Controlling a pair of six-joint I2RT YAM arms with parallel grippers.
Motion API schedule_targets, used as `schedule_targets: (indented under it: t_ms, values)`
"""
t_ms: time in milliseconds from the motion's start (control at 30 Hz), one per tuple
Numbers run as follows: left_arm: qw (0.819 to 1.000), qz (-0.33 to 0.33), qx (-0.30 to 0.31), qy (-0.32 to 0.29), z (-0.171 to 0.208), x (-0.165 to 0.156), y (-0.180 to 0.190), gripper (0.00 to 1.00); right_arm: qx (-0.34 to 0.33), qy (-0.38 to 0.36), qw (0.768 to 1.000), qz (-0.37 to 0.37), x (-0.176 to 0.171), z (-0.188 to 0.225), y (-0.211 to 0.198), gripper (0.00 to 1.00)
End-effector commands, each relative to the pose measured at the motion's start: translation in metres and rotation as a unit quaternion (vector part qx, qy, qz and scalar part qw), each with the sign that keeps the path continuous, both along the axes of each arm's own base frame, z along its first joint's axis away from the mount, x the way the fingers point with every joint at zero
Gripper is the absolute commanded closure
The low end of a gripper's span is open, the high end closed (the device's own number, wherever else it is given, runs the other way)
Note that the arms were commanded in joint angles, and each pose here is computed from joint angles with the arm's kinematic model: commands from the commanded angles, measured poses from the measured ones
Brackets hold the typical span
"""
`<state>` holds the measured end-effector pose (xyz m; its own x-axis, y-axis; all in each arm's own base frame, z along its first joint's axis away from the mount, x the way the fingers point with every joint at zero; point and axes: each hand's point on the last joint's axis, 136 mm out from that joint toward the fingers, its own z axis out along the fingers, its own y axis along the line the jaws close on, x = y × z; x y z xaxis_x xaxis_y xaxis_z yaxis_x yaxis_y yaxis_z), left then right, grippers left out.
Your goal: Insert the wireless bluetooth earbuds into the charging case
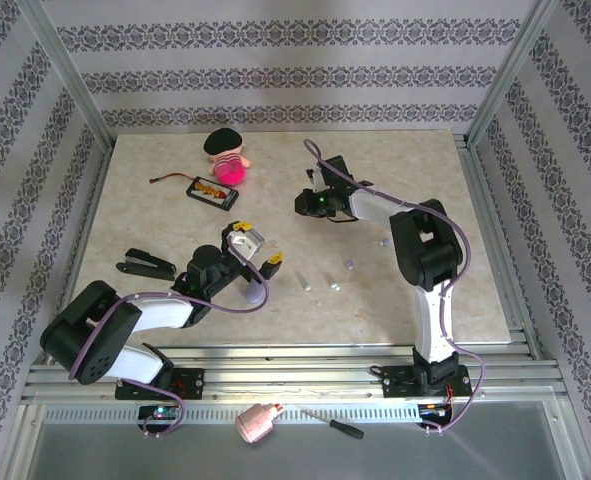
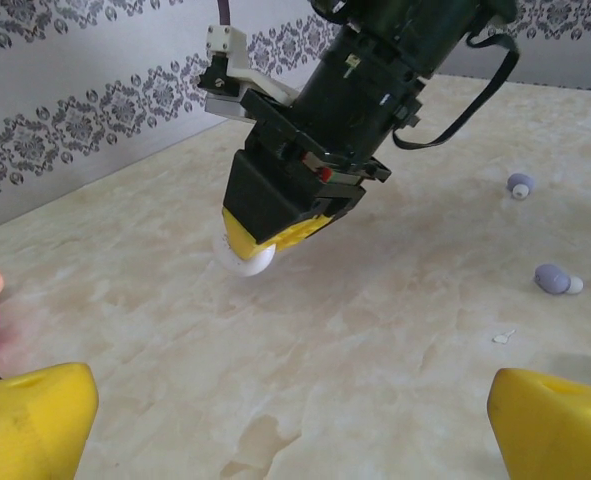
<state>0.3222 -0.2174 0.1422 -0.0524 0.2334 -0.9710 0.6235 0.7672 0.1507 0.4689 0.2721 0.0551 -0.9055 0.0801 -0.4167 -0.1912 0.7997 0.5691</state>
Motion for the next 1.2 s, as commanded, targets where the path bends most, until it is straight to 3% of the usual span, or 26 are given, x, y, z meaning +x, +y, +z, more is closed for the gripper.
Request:
schedule_targets:
  t_ms: [0, 133, 367, 500, 567, 700, 833, 1167]
  values:
    - [1.000, 0.019, -0.007, 0.010, 0.007, 0.006, 0.006, 0.01, 0.049, 0.003, 0.998, -0.037, 0.025, 0.006, 0.003, 0.86]
    - [0.999, 0.028, -0.009, 0.042, 0.012, 0.005, 0.007, 0.00, 0.041, 0.019, 0.997, -0.063, 0.032, -0.015, -0.010, 0.81]
    - [0.981, 0.120, 0.006, 0.152, -0.001, 0.006, 0.032, 0.00, 0.014, -0.008, 0.995, -0.101, 0.030, -0.004, -0.044, 0.37]
    - [0.959, 0.173, 0.009, 0.225, -0.016, -0.007, 0.050, 0.00, -0.015, -0.048, 0.995, -0.089, 0.016, 0.020, -0.061, 0.21]
    - [0.945, 0.191, 0.009, 0.265, -0.024, -0.019, 0.057, 0.00, -0.025, -0.083, 0.995, -0.043, 0.003, 0.037, -0.059, 0.13]
    - [0.923, 0.206, 0.027, 0.325, -0.036, -0.046, 0.064, 0.00, -0.056, -0.153, 0.986, 0.026, -0.025, 0.062, -0.056, 0.06]
    - [0.902, 0.217, 0.044, 0.371, -0.042, -0.070, 0.064, 0.00, -0.080, -0.194, 0.977, 0.043, -0.047, 0.077, -0.064, 0.05]
    - [0.881, 0.186, 0.054, 0.432, -0.065, -0.095, 0.030, 0.11, -0.076, -0.199, 0.977, 0.031, -0.065, 0.073, -0.069, 0.06]
